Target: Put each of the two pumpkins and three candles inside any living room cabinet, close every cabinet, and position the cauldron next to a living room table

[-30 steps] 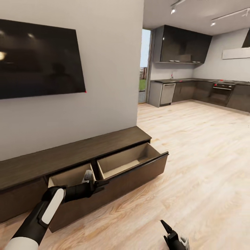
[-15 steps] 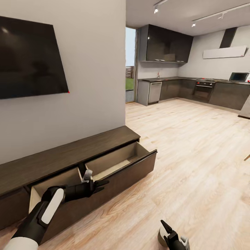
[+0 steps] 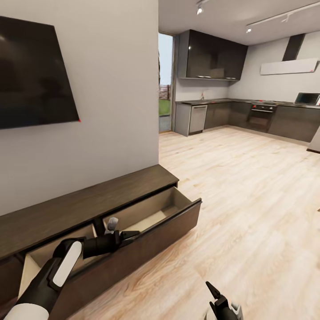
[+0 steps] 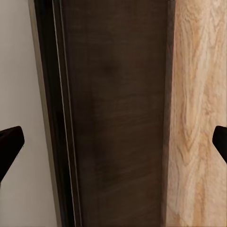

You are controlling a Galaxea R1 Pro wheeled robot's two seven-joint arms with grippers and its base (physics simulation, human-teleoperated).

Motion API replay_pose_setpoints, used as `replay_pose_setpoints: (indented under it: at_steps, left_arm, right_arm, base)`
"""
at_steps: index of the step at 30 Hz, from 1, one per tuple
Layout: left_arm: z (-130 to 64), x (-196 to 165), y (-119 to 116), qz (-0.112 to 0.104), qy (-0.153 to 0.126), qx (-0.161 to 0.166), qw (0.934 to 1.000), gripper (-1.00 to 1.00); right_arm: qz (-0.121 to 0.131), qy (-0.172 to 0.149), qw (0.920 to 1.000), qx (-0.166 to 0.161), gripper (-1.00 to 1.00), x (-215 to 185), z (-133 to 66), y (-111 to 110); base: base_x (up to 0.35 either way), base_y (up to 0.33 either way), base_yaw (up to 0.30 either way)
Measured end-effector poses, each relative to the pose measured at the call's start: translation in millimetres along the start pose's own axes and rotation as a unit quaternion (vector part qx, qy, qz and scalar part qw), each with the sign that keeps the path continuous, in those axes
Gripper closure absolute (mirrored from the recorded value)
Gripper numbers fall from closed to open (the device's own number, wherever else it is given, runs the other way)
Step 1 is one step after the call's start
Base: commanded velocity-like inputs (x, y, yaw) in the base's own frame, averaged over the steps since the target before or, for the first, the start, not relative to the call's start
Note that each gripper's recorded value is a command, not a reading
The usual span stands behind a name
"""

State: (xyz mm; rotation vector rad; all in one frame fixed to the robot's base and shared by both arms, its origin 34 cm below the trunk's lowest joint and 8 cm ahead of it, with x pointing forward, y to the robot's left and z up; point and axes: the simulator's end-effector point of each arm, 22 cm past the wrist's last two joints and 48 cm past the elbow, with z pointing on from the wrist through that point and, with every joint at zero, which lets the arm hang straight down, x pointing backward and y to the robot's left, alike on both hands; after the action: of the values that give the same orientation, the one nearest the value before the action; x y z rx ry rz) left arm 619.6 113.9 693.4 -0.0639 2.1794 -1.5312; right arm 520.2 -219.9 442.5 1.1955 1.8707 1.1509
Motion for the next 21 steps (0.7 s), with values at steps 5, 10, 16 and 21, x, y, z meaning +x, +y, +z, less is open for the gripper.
replay_pose_setpoints:
  at_steps: [5,10,16,21]
  left_arm:
    - [0.1,0.3,0.8,0.0,0.0,-0.001,1.0,-1.0]
    - [0.2,0.4,0.9,0.0,0.001,-0.001,1.0,-1.0]
    - [0.5,0.8,1.2,0.0,0.001,-0.001,1.0,-1.0]
    - [0.5,0.8,1.1,0.0,0.001,-0.001,1.0,-1.0]
  right_arm:
    - [0.0,-0.001,1.0,0.0,-1.0,-0.3,0.0,-0.2]
    - [0.0,-0.001,0.9998,0.02,-1.0,-0.5,-0.1,-9.0]
    - [0.003,-0.006,0.9908,0.135,-1.0,-3.2,-8.1,-59.3]
    - [0.002,-0.011,0.9756,0.22,-1.0,-5.2,-21.0,-94.4]
  base:
    - [0.136,-0.098,0.0]
    - [0.08,-0.083,0.0]
    - [0.007,-0.008,0.0]
    - [0.0,0.0,0.0]
